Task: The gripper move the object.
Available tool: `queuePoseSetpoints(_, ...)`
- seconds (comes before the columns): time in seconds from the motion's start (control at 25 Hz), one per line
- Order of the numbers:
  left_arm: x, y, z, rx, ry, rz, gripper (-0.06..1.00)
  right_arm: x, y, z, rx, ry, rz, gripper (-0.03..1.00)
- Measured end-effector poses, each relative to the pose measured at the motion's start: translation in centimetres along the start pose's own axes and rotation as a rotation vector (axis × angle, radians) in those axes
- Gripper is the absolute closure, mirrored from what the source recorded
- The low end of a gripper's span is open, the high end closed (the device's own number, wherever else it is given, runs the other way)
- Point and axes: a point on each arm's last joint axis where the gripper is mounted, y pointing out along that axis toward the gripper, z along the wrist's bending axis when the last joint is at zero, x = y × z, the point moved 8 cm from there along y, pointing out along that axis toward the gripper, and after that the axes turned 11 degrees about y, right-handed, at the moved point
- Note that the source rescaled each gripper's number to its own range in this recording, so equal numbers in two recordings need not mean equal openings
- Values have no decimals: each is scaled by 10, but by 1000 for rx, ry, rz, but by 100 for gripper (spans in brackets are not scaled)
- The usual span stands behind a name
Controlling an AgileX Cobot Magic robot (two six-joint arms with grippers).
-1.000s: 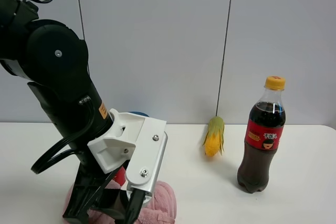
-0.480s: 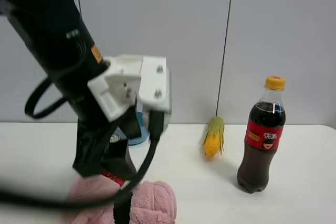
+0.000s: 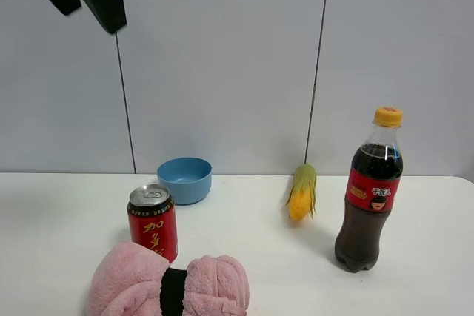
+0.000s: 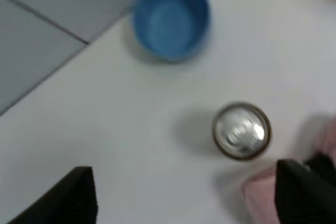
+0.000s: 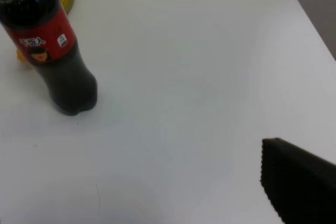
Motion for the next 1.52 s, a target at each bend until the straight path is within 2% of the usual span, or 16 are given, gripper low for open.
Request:
queuePoseSetpoints(0.2,-16,-46,41,88,-151,-77,45,0,0,0,0,0,0,-3)
queuePoseSetpoints(0.36,-53,-78,68,173,-280,-95,45,0,0,0,0,0,0,-3)
queuePoseSetpoints(0.44,-80,-92,75,214,-326,-88,45,0,0,0,0,0,0,-3)
queuePoseSetpoints(0.56,-121,-107,74,260,-384,-71,42,0,0,0,0,0,0,-3)
queuePoseSetpoints(0.72,-173,-123,63,326,-474,-59,33,0,0,0,0,0,0,-3)
queuePoseSetpoints(0.92,-226,-133,32,378,-589,-80,32,0,0,0,0,0,0,-3)
queuePoseSetpoints(1.12,-262,-134,0,411,-672,-135,32,0,0,0,0,0,0,-3)
queuePoseSetpoints(1.36,-289,-119,-35,384,-697,-201,32,0,0,0,0,0,0,-3)
queuePoseSetpoints(1.52,-304,-102,-53,361,-632,-203,32,0,0,0,0,0,0,-3)
